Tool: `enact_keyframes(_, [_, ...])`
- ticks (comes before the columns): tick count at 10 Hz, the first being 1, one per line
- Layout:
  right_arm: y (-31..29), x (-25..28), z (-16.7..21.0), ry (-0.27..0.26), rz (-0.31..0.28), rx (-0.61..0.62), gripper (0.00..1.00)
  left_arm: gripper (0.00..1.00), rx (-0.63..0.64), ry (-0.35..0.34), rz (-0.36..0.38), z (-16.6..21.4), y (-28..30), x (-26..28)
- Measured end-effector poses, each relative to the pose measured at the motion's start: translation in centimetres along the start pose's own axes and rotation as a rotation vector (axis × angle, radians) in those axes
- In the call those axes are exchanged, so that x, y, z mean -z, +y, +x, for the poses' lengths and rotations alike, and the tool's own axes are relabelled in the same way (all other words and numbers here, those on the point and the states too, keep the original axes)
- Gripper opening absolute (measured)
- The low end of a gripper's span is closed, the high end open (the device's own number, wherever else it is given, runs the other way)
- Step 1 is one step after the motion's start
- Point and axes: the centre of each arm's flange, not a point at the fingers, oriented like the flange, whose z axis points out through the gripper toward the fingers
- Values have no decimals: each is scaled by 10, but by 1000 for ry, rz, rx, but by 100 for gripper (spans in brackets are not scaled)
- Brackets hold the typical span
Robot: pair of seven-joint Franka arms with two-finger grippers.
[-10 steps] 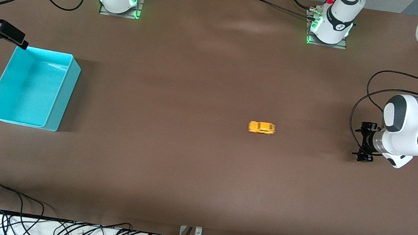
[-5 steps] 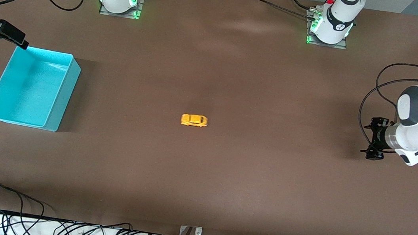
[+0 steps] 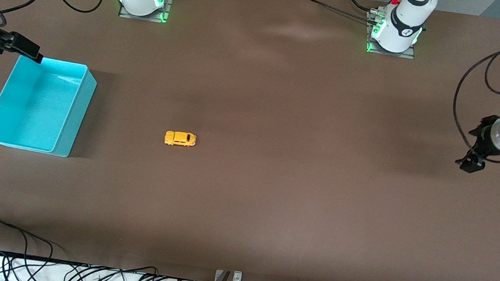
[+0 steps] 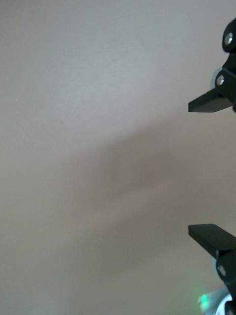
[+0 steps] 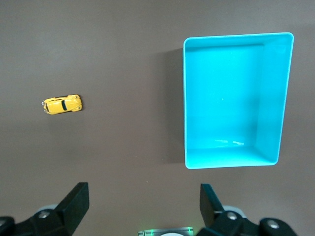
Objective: Wind up and store yellow beetle car
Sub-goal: 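Raise the left gripper away while the right gripper reaches the car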
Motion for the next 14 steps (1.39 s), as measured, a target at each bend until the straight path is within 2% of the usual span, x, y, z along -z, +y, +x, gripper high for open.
enact_keyframes(2, [-10, -22, 5, 6, -1, 33, 100, 100, -239, 17, -18, -13, -32, 51])
enact_keyframes(3, [-28, -37, 6, 14, -3, 111, 100, 100, -358, 14, -9, -23, -43, 71])
enact_keyframes(4, [-45, -51, 8, 31, -6, 222, 100, 100, -460, 9, 3, -34, -49, 96])
enact_keyframes(7, [-63, -90, 15, 64, -17, 627, 100, 100, -663, 24, 3, -59, -61, 170])
enact_keyframes(10, [-79, -117, 29, 109, -38, 1050, 100, 100, -931, 26, 1, -58, -75, 198])
enact_keyframes(12, [-105, -141, 36, 107, -36, 1294, 100, 100, -996, 18, -32, -53, -80, 205])
enact_keyframes(14, [-135, -161, 33, 84, -16, 1479, 100, 100, -1023, -21, -115, -56, -76, 208])
